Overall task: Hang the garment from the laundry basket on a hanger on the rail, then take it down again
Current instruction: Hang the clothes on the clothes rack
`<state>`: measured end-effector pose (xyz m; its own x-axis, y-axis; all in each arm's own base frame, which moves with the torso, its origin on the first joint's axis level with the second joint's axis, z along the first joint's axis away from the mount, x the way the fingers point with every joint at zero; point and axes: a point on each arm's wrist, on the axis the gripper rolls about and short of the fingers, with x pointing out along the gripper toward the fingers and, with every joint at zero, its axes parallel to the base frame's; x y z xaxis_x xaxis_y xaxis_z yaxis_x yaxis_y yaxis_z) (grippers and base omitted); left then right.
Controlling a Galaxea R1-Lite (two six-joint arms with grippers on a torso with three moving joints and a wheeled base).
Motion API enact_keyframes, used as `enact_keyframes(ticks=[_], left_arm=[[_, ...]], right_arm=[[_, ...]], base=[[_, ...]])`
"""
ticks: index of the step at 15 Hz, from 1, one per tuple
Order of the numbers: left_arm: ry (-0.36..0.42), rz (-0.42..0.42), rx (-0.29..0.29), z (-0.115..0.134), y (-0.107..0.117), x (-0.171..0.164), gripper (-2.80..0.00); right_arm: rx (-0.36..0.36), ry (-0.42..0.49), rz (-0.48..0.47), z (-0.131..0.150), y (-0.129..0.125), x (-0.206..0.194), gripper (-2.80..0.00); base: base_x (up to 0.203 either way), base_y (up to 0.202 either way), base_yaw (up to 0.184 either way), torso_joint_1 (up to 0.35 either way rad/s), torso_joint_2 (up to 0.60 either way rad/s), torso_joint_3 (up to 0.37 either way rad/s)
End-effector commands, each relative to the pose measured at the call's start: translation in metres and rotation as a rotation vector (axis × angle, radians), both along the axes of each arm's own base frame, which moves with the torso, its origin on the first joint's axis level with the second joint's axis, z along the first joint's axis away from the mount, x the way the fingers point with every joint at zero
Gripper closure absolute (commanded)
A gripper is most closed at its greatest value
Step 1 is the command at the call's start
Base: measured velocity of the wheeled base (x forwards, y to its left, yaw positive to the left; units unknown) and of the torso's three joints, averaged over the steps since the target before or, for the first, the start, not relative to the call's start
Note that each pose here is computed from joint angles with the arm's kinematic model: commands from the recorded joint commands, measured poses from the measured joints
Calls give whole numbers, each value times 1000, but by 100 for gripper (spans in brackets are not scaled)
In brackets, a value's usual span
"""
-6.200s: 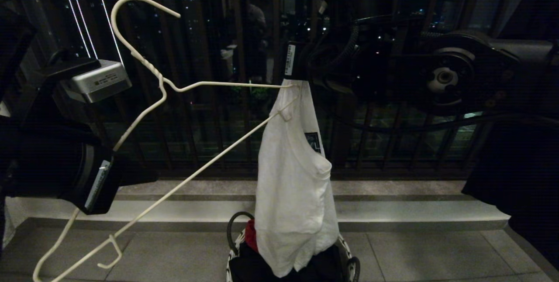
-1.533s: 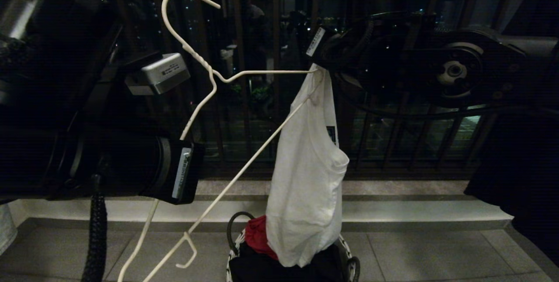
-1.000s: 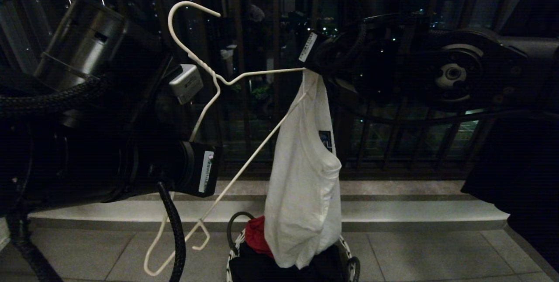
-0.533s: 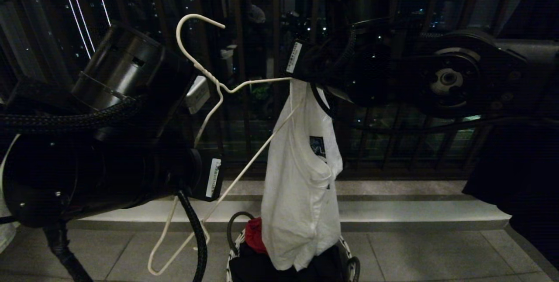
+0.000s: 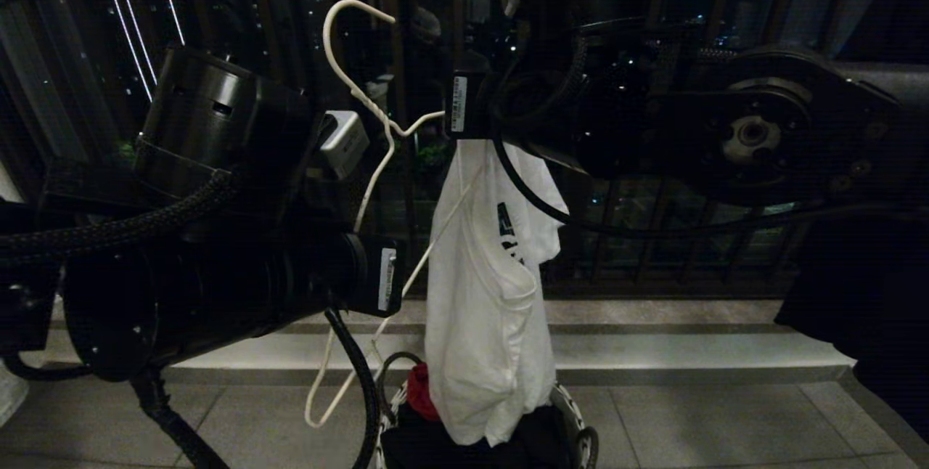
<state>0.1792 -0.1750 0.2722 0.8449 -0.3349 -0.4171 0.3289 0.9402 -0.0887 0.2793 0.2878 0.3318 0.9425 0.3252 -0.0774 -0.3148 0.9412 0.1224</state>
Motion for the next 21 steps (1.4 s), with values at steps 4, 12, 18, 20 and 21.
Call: enact_keyframes(ticks=[4, 12, 18, 20, 21], left_arm=[[-13, -20, -37, -4, 1, 5, 0], [-79, -63, -134, -5, 3, 11, 0], [-80, -64, -135, -5, 3, 10, 0], [-99, -65, -153, -2, 4, 9, 0], [-99, -65, -151, -3, 4, 9, 0]], right_arm=[[-28, -36, 45, 12, -4, -12, 0], [-161, -69, 166, 10, 8, -45, 0], [-192, -90, 226, 12, 21, -65, 0], [-198, -86, 223, 10, 23, -68, 0], [-202, -83, 226, 9, 23, -69, 0]], base=[[0, 0, 0, 0, 0, 0], [0, 0, 0, 0, 0, 0], [0, 0, 0, 0, 0, 0], [0, 0, 0, 0, 0, 0], [0, 0, 0, 0, 0, 0]])
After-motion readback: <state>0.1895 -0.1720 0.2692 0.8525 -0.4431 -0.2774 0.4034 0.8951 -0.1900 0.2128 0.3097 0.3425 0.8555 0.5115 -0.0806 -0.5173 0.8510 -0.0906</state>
